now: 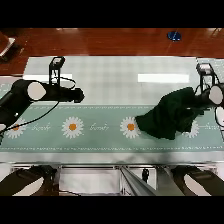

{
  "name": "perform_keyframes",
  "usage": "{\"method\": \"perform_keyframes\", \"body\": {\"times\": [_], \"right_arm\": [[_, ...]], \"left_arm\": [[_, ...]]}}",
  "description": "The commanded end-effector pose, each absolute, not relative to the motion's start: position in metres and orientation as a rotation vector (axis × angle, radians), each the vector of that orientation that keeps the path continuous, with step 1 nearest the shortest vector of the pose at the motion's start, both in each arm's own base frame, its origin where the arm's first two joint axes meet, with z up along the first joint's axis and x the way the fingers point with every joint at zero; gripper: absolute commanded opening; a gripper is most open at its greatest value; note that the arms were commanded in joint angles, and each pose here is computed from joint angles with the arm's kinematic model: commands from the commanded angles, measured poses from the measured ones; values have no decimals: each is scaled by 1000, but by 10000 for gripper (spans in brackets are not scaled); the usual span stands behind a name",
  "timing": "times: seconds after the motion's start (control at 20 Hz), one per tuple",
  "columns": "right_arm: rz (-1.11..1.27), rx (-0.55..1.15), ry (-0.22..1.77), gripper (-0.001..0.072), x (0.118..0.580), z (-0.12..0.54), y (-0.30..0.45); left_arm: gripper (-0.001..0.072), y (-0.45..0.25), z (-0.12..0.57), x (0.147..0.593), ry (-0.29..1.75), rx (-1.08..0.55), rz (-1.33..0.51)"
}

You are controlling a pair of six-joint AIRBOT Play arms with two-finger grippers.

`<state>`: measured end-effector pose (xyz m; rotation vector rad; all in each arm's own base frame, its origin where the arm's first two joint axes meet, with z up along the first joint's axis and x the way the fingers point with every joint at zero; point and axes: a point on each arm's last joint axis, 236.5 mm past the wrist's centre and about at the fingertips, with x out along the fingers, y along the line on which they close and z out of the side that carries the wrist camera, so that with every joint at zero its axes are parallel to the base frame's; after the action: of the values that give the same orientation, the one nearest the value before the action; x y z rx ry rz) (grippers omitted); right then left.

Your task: Fold the shirts.

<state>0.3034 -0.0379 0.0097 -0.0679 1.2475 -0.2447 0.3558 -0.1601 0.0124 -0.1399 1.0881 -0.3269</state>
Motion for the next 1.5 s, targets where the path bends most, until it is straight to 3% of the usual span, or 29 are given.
{"method": "perform_keyframes", "body": {"times": [0.0,0.35,0.4,0.45,0.5,0.55,0.7,0.85,1.1,1.45], "right_arm": [[-233,117,1337,414,265,-49,-24],[-195,267,1347,411,279,-107,2],[-185,280,1366,361,282,-112,6],[-151,289,1385,216,286,-114,14],[-84,288,1387,27,294,-109,25],[-18,288,1365,21,306,-96,35],[98,271,1172,21,357,-7,50],[195,259,833,21,392,136,63],[310,219,415,20,362,319,79],[470,170,67,21,306,478,108]], "left_arm": [[507,-160,-2,350,1131,-144,-322],[507,-175,-20,347,1182,-188,-339],[507,-178,-23,346,1191,-187,-343],[507,-180,-25,344,1198,-182,-349],[507,-181,-25,343,1201,-173,-355],[507,-179,-24,340,1211,-154,-365],[507,-157,-12,327,1248,-92,-393],[507,-126,17,318,1197,-125,-350],[507,-117,36,283,1000,-243,-311],[506,-108,30,256,894,-340,-266]]}}
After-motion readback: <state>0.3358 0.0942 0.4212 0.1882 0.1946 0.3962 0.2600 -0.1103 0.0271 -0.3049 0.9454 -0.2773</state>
